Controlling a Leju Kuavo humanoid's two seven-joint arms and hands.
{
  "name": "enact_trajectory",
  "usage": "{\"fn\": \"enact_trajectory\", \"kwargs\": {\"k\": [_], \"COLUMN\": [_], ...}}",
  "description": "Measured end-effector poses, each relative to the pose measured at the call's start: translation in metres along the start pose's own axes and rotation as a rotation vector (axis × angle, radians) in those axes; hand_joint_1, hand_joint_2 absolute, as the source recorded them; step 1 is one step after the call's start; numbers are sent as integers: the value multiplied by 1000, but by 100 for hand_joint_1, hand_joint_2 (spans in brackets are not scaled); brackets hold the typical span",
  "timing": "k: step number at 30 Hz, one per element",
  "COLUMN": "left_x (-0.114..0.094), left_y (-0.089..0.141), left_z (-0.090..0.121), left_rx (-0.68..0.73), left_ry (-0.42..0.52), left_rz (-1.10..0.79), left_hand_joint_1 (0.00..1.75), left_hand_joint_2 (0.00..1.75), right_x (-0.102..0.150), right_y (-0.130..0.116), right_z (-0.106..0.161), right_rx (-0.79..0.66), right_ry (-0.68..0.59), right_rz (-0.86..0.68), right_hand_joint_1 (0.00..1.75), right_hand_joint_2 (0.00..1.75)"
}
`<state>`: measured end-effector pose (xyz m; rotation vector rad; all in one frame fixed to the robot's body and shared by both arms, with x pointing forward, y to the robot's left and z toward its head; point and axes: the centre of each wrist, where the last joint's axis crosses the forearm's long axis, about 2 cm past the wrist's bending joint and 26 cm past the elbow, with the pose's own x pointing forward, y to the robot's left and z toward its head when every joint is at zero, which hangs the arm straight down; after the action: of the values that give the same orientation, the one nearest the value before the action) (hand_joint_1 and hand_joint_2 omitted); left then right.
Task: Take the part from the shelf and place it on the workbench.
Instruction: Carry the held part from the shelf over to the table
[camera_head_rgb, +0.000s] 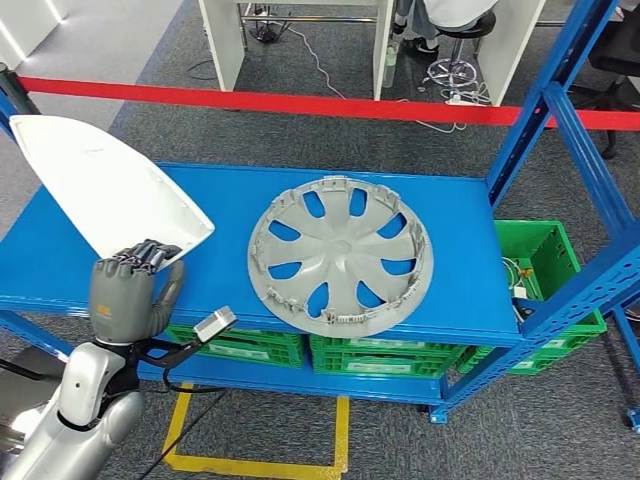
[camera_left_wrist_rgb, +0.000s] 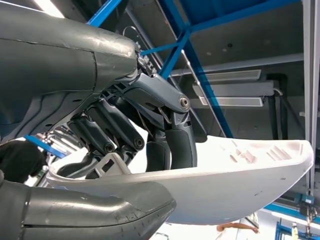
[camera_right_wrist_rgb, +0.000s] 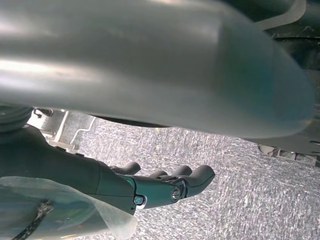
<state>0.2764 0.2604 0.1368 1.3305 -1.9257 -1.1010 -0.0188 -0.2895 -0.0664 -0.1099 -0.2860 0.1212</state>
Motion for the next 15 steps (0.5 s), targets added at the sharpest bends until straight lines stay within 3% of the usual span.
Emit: {"fn": "enact_trajectory", "kwargs": {"k": [15], "left_x": [-4], "left_y": [-1], "left_z": [3], "left_rx": [-33], "left_ry": [26], "left_rz": [1], "left_hand_joint_1": [175], "left_hand_joint_2": [175], "right_x": [1], "right_y": [4], "right_z": [0], "right_rx": [6], "right_ry": [6], "right_rz": [-13], "right_hand_joint_1": [0], "right_hand_joint_2": [0]}}
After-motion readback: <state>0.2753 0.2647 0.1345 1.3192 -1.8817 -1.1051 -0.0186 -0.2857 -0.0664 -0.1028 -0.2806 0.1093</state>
